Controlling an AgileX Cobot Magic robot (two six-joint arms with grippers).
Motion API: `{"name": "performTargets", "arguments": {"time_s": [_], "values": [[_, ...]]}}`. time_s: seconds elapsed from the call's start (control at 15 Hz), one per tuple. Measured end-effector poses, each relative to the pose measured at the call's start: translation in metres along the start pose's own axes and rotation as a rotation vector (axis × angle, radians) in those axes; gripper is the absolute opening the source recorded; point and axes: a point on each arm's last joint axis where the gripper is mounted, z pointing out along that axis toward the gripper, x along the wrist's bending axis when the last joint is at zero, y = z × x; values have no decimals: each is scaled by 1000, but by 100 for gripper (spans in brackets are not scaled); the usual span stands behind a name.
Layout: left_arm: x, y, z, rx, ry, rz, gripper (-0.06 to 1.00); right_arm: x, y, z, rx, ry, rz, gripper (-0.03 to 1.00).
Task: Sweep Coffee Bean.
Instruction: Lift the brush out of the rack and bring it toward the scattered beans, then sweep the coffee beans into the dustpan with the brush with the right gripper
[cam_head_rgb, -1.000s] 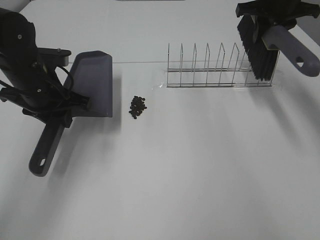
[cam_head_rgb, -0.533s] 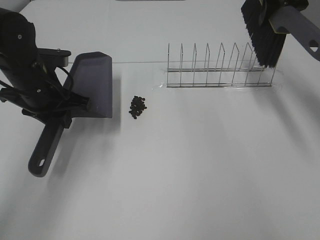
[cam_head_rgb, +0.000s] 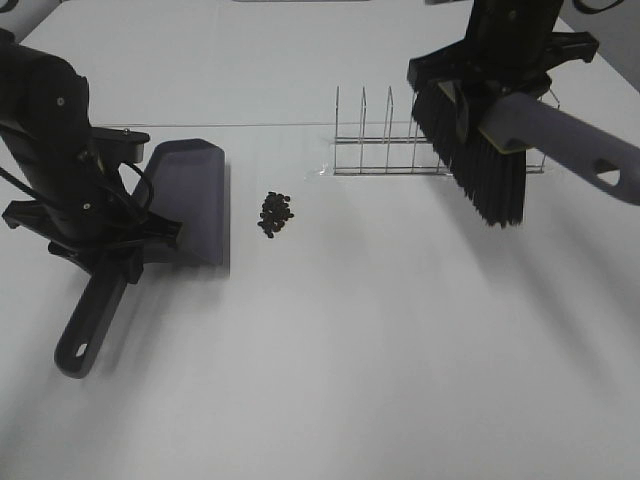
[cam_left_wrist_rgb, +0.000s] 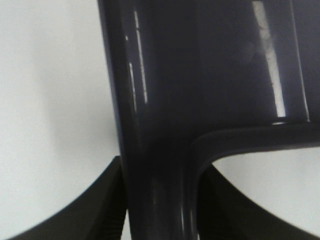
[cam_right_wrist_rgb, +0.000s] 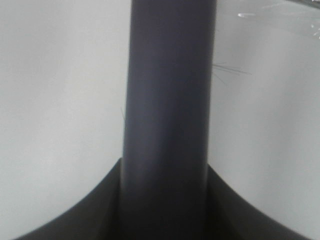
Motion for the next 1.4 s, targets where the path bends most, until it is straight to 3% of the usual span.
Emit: {"name": "performTargets", "arguments": {"time_s": [0.2, 0.47, 0.87, 1.4], "values": [[0, -2, 11, 29, 7, 2, 38, 30, -13, 21, -8, -118, -58, 34], [-2, -5, 28, 62, 14, 8, 38, 66, -15, 60, -9, -133, -153, 34], [-19, -7, 28, 35, -3, 50, 38, 69, -17, 96, 85, -164, -271, 34], [-21, -4, 35, 19, -9, 51, 38, 79, 4, 111, 69, -140, -263, 34]]}}
